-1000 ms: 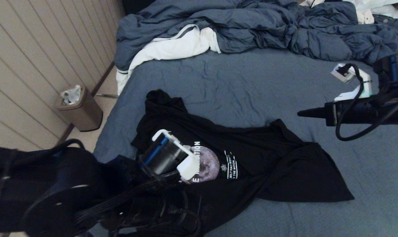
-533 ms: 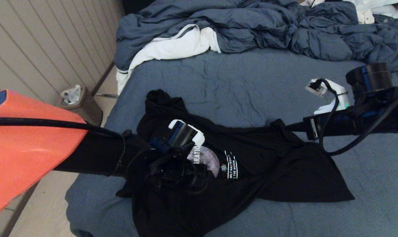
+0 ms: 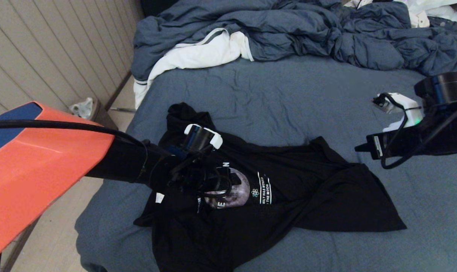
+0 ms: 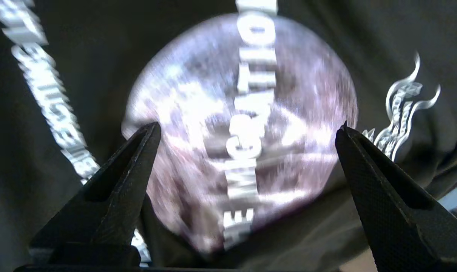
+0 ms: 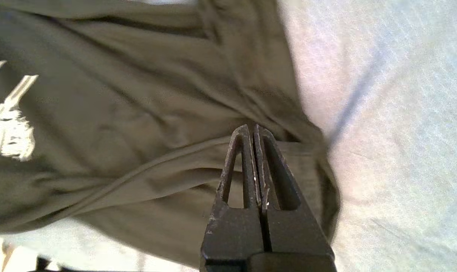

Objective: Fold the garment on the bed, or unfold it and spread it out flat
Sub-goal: Unford the black T-shirt

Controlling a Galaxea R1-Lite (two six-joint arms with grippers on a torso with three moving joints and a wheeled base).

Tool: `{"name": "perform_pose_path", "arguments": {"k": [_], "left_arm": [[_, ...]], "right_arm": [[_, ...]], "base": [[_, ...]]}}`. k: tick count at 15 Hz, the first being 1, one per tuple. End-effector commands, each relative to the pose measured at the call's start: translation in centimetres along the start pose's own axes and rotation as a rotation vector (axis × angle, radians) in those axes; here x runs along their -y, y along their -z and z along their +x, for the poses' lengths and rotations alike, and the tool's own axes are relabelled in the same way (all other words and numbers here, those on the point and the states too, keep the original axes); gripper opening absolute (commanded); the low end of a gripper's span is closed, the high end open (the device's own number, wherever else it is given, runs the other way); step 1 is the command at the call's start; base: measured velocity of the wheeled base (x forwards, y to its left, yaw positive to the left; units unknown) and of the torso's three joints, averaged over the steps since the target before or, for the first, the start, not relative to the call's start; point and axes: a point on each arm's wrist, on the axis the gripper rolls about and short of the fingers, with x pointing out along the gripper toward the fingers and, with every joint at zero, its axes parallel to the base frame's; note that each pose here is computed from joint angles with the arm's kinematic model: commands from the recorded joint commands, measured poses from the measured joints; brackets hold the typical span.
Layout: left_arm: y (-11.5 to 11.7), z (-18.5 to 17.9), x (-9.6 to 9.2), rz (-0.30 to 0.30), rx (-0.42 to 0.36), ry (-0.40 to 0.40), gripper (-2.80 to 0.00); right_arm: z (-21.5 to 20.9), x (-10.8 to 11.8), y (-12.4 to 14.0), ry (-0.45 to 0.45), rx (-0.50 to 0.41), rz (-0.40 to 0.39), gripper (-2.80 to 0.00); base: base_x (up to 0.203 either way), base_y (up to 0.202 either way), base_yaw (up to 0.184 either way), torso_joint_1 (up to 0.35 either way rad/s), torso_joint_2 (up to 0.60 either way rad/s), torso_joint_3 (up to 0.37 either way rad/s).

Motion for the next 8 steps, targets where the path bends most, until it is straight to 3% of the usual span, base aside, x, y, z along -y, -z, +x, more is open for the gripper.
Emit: {"name": "perform_pose_path", "arguments": {"k": [1, 3, 4, 8], "left_arm": [[-0.5, 0.2, -1.0, -0.022, 0.015, -0.009, 0.00], [-1.4, 0.1, -2.3, -0.046, 0.026, 0.002, 0.00], [-1.7, 0.1, -2.6, -0.053, 0.032, 0.002, 0.00], [-2.6, -0.1, -3.4, -0.060, 0.056, -0.007, 0.00]], "right_arm": [[1.3, 1.0, 0.3, 0.020, -0.036, 0.019, -2.80], [2.3, 1.7, 1.0, 0.035, -0.070, 0.039, -2.80], [2.6, 2.0, 1.1, 0.043, -0.077, 0.044, 0.00], [3.1, 2.4, 1.8, 0.058, -0.093, 0.048, 0.00]], "base": [[0.000, 0.000, 0.000, 0.000, 0.00, 0.000], [0.000, 0.000, 0.000, 0.000, 0.00, 0.000], [0.000, 0.000, 0.000, 0.000, 0.00, 0.000], [0.000, 0.000, 0.000, 0.000, 0.00, 0.000]]}}
